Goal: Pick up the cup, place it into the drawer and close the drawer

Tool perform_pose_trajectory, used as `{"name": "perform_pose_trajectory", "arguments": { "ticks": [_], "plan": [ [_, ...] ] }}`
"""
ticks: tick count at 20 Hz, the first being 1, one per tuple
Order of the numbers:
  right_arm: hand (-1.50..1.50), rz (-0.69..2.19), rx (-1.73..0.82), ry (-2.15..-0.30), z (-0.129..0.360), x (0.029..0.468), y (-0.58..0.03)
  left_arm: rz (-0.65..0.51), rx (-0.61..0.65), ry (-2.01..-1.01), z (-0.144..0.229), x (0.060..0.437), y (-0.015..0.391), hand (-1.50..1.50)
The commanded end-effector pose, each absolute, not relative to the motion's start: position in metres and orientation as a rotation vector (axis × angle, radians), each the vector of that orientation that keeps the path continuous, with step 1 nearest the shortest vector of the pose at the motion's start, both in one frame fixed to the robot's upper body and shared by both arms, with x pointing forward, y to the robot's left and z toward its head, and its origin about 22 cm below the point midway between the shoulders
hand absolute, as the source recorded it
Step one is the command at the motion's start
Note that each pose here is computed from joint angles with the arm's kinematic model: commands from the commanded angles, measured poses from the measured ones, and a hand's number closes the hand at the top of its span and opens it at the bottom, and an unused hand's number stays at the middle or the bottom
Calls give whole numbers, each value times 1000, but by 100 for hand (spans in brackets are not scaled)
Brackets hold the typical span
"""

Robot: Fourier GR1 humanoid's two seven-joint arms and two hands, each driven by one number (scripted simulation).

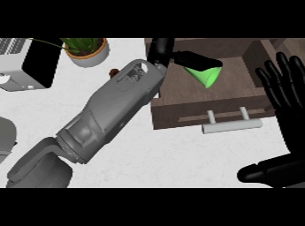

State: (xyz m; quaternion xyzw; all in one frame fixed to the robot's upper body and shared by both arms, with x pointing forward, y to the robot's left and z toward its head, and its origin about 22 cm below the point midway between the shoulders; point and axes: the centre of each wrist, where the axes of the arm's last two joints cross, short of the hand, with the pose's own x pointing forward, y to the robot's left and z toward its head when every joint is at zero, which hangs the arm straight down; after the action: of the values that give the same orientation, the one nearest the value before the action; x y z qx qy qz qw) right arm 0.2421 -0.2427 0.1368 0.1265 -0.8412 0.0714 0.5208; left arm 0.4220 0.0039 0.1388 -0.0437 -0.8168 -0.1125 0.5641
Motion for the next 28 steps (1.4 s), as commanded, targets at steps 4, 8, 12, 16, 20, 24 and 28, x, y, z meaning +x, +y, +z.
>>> {"name": "perform_pose_trajectory", "arguments": {
  "ticks": [4, 8, 12, 16, 20, 24, 28],
  "plan": [
    [-150, 175, 330, -1991, 141, 235, -256, -140, -292, -1988, 160, 417, -6, -150],
    [150, 218, 323, -2003, 148, 220, -262, -100, -331, -1944, 141, 418, 9, -150],
    [150, 406, 274, -1982, 145, 222, -276, -6, -299, -1987, 149, 430, 47, -150],
    [150, 499, 153, -1947, 148, 216, -272, 73, -283, -1953, 147, 422, 79, -150],
    [150, 580, 76, -1889, 145, 202, -276, 100, -296, -1894, 120, 400, 116, -150],
    [150, 640, 31, -1871, 137, 215, -279, 141, -258, -1906, 118, 379, 156, -150],
    [150, 631, -25, -1815, 136, 211, -262, 163, -233, -1894, 118, 351, 192, -150]
  ]
}}
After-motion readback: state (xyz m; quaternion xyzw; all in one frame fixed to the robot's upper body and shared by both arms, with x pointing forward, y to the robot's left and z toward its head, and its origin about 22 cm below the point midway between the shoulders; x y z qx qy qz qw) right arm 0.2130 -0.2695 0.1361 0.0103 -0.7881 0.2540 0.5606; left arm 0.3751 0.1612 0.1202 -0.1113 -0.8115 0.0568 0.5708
